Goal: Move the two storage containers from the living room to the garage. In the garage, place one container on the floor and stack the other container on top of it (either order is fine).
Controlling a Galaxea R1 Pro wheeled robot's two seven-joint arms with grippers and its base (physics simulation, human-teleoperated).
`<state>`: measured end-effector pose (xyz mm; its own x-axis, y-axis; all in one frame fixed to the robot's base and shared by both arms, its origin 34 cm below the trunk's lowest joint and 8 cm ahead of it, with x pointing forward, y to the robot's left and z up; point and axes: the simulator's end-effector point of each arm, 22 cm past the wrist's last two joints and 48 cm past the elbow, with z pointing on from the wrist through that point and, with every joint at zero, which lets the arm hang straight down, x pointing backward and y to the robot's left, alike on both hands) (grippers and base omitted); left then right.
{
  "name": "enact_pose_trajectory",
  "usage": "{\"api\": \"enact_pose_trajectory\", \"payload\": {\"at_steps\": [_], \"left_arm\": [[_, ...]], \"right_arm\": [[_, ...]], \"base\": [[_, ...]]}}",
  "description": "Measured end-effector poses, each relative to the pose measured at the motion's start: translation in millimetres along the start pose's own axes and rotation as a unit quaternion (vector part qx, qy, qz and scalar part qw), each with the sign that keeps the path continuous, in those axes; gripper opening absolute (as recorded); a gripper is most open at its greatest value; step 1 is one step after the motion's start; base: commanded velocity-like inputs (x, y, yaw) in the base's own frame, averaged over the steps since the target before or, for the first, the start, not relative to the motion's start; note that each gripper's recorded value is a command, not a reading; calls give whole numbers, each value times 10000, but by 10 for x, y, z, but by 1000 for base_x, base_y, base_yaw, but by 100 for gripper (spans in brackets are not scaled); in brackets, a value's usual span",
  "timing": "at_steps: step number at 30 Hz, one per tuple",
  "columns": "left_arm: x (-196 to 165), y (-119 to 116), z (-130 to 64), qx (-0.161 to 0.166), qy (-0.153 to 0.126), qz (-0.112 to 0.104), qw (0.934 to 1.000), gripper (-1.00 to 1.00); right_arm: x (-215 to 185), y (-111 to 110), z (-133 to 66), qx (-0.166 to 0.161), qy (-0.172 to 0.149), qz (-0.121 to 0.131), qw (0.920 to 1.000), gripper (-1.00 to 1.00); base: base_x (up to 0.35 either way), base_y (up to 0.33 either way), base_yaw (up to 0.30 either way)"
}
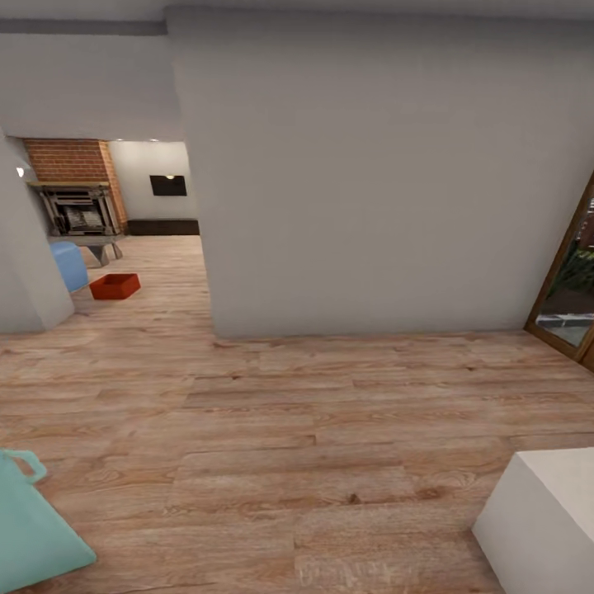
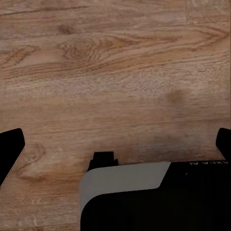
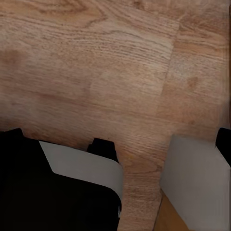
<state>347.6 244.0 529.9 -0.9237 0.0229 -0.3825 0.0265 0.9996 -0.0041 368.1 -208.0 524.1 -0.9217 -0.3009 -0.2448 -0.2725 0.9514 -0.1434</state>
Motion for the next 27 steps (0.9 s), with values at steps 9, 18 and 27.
{"api": "enact_pose_trajectory", "payload": {"at_steps": [9, 18, 27], "left_arm": [[0, 0, 0, 0, 0, 0, 10000, 100], [6, 0, 0, 0, 6, 0, 10000, 100], [14, 0, 0, 0, 14, -1, 10000, 100]], "right_arm": [[9, 0, 0, 0, 10, 18, 10000, 100], [-643, 68, -75, -100, -664, 239, 9975, 100], [-1075, 104, -176, -168, -1122, 348, 9929, 100]], "base": [[323, 0, 0], [323, 0, 0], [323, 0, 0]]}}
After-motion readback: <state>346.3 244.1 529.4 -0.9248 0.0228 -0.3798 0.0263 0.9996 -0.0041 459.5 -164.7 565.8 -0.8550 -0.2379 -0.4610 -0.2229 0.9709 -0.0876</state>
